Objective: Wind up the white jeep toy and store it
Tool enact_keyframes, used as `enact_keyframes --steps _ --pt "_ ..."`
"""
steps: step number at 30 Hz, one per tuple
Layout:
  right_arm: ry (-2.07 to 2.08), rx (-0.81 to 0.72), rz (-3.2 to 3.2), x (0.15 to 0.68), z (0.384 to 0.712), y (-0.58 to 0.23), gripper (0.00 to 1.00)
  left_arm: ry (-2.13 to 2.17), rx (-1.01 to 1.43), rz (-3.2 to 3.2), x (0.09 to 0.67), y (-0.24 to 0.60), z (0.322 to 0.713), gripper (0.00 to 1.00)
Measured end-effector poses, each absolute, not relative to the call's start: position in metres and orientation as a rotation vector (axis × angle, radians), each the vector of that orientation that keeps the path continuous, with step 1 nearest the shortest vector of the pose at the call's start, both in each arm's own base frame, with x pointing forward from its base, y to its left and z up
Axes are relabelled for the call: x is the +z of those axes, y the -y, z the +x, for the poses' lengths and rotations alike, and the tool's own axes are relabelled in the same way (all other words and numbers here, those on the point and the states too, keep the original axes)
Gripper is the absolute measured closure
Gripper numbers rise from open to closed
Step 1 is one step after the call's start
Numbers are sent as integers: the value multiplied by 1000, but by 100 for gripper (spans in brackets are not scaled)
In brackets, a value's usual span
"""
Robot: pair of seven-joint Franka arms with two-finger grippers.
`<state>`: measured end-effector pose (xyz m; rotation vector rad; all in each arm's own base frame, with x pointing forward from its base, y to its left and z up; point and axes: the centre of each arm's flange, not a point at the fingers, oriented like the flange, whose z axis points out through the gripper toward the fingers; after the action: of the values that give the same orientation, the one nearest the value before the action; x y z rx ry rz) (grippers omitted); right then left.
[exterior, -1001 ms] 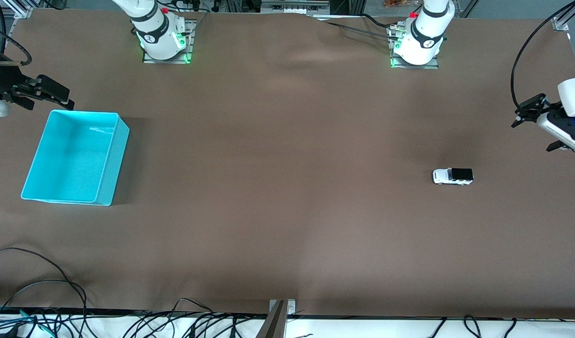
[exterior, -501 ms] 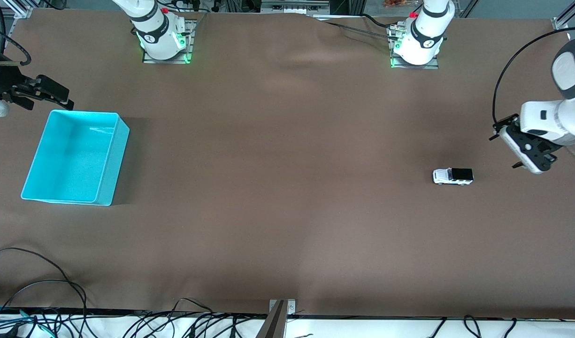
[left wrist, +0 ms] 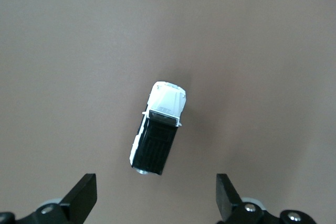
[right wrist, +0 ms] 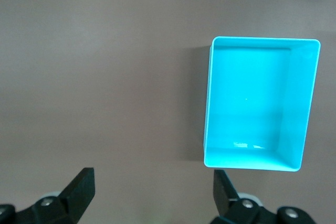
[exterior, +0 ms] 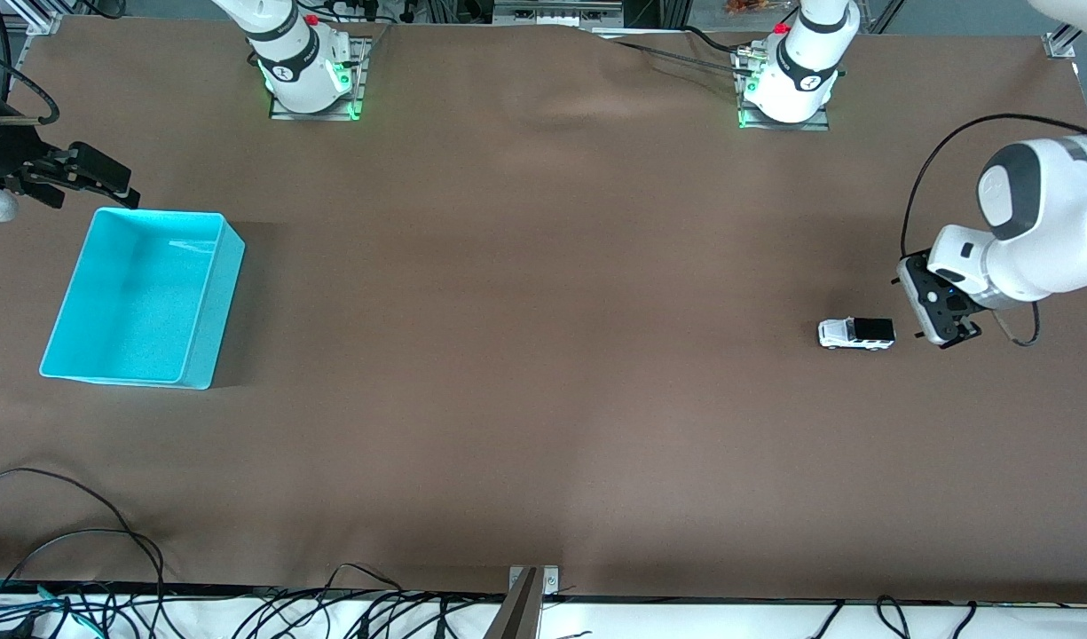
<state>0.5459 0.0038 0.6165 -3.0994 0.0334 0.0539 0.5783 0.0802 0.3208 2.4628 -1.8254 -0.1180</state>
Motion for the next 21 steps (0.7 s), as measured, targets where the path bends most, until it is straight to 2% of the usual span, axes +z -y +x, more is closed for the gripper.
enact_keyframes --steps 14,21 --pt "-34 54 -3099 616 546 -4 0 2062 -87 2259 238 -95 583 0" --pt "-34 54 -3099 616 546 -4 0 2114 -94 2182 219 -104 579 0"
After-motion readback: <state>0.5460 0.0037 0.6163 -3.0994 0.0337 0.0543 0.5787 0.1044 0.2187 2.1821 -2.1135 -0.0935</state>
